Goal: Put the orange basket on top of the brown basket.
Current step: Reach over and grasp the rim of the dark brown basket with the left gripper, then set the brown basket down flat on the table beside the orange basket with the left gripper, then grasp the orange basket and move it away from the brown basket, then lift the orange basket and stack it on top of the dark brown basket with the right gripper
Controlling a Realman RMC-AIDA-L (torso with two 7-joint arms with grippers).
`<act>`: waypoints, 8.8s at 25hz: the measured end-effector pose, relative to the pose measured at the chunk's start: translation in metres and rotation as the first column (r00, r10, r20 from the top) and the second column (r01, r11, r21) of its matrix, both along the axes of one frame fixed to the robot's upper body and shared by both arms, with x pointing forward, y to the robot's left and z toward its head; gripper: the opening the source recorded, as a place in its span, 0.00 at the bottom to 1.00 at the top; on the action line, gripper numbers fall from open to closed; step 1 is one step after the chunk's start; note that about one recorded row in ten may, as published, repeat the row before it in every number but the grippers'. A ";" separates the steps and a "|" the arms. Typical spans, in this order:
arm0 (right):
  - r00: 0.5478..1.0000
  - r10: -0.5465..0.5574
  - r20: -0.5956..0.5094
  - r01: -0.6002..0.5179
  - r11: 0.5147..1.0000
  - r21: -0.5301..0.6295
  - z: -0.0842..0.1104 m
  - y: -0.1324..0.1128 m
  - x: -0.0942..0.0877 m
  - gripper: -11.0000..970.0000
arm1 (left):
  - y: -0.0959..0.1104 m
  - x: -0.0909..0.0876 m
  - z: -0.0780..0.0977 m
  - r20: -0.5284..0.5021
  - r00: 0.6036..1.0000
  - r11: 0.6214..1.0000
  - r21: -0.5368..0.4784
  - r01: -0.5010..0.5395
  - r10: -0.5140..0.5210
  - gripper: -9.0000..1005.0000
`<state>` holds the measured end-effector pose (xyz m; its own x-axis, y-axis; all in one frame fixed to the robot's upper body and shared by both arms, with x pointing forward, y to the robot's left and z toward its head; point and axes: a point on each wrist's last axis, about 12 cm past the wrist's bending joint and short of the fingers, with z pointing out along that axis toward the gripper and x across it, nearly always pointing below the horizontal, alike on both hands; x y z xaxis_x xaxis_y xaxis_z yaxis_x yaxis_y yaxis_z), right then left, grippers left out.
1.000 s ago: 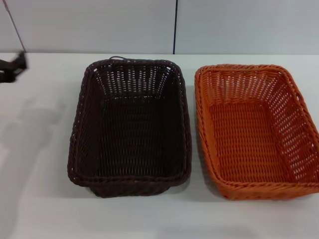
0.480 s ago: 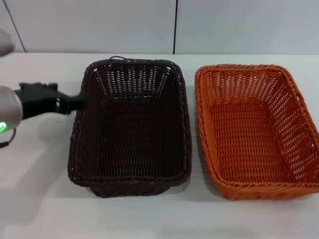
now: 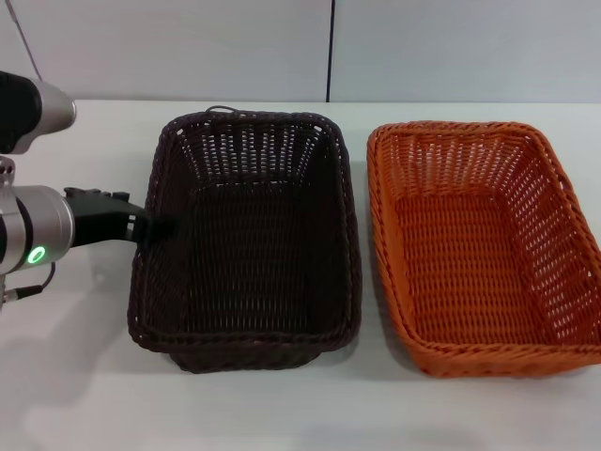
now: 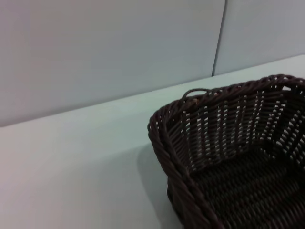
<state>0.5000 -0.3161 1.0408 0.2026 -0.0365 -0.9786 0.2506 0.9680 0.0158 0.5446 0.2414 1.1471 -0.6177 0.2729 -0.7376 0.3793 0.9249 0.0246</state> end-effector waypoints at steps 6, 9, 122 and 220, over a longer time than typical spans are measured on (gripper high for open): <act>1.000 0.006 0.003 -0.006 1.000 0.002 0.001 0.002 0.001 0.68 | -0.001 0.005 -0.012 -0.041 0.999 1.000 0.007 -0.001 0.001 0.70; 1.000 0.007 0.004 -0.008 1.000 0.003 0.001 0.002 0.001 0.68 | -0.001 0.006 -0.015 -0.048 0.999 1.000 0.008 0.000 0.001 0.69; 0.639 0.548 -0.540 -0.660 0.751 -0.019 0.206 0.109 0.061 0.70 | -0.003 0.027 0.006 0.885 0.366 0.937 -0.184 -0.296 0.289 0.78; 0.319 0.120 -0.940 -0.869 0.433 -0.239 0.222 0.177 0.035 0.16 | 0.114 -0.068 -0.143 0.614 0.564 0.767 -0.109 -0.632 0.552 0.77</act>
<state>0.5353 -0.1390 1.2626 -0.2742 -0.8659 -0.4184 -0.7554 0.4632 -0.4635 0.4765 0.3557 1.0040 -0.1295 0.1095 -0.9855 -0.3838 0.9109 0.1516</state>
